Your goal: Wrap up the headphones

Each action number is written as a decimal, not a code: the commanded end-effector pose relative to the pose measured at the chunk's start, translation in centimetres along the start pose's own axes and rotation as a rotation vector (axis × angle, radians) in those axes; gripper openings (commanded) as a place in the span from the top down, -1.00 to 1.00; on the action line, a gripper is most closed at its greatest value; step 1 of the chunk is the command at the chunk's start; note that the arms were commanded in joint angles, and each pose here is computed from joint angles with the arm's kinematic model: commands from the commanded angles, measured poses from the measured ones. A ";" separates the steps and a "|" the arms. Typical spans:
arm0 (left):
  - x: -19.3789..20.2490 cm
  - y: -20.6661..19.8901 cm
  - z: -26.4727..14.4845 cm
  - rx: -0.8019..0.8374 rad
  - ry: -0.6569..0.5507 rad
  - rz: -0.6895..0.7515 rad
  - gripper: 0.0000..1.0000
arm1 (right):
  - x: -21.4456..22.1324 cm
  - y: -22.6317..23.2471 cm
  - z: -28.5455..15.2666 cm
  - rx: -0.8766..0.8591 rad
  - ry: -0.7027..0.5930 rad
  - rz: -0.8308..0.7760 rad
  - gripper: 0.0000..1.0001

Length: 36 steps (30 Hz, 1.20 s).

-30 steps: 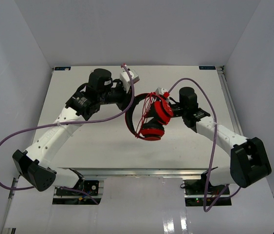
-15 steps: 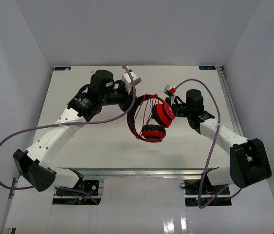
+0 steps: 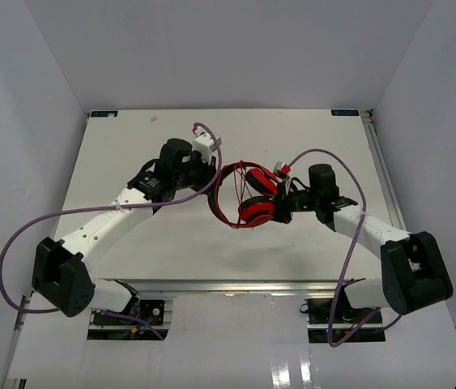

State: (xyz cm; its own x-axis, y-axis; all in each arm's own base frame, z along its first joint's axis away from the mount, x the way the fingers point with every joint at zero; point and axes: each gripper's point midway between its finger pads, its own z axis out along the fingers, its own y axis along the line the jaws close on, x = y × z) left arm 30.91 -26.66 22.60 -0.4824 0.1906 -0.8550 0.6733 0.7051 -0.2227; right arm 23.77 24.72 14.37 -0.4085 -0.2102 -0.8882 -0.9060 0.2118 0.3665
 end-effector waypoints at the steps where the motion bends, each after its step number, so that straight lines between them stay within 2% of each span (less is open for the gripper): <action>1: -1.0 2.5 2.0 -0.108 -0.095 -0.180 1.00 | 2.5 0.0 0.9 -0.066 0.024 0.126 0.85; 7: 1.6 6.0 4.0 -0.208 -0.025 -0.254 1.00 | 5.9 -2.9 3.5 -0.126 0.098 0.352 0.85; 13: 4.5 9.4 5.5 -0.265 0.093 -0.289 1.00 | 7.4 -5.1 4.0 -0.045 0.113 0.404 0.85; 19: 7.3 11.2 7.4 -0.294 0.209 -0.308 1.00 | 7.7 -7.5 3.2 0.071 0.090 0.451 0.85; 26: 7.3 9.5 8.0 -0.197 0.266 -0.331 1.00 | 7.2 -10.4 2.1 0.159 0.018 0.511 0.85; 31: 7.6 7.5 6.6 -0.099 0.304 -0.292 1.00 | 4.4 -13.7 0.5 0.215 -0.096 0.500 0.85; 36: 8.7 7.2 4.7 -0.102 0.350 -0.242 1.00 | 1.8 -16.2 -1.3 0.268 -0.181 0.469 0.85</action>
State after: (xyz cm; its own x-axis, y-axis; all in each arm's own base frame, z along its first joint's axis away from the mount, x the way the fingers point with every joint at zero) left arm 35.25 -22.89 7.09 -0.8444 0.1886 -0.5015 0.3812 0.8692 -0.3149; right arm 33.30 20.67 3.95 -0.8031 0.0441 -0.5942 -0.5060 0.4761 0.7192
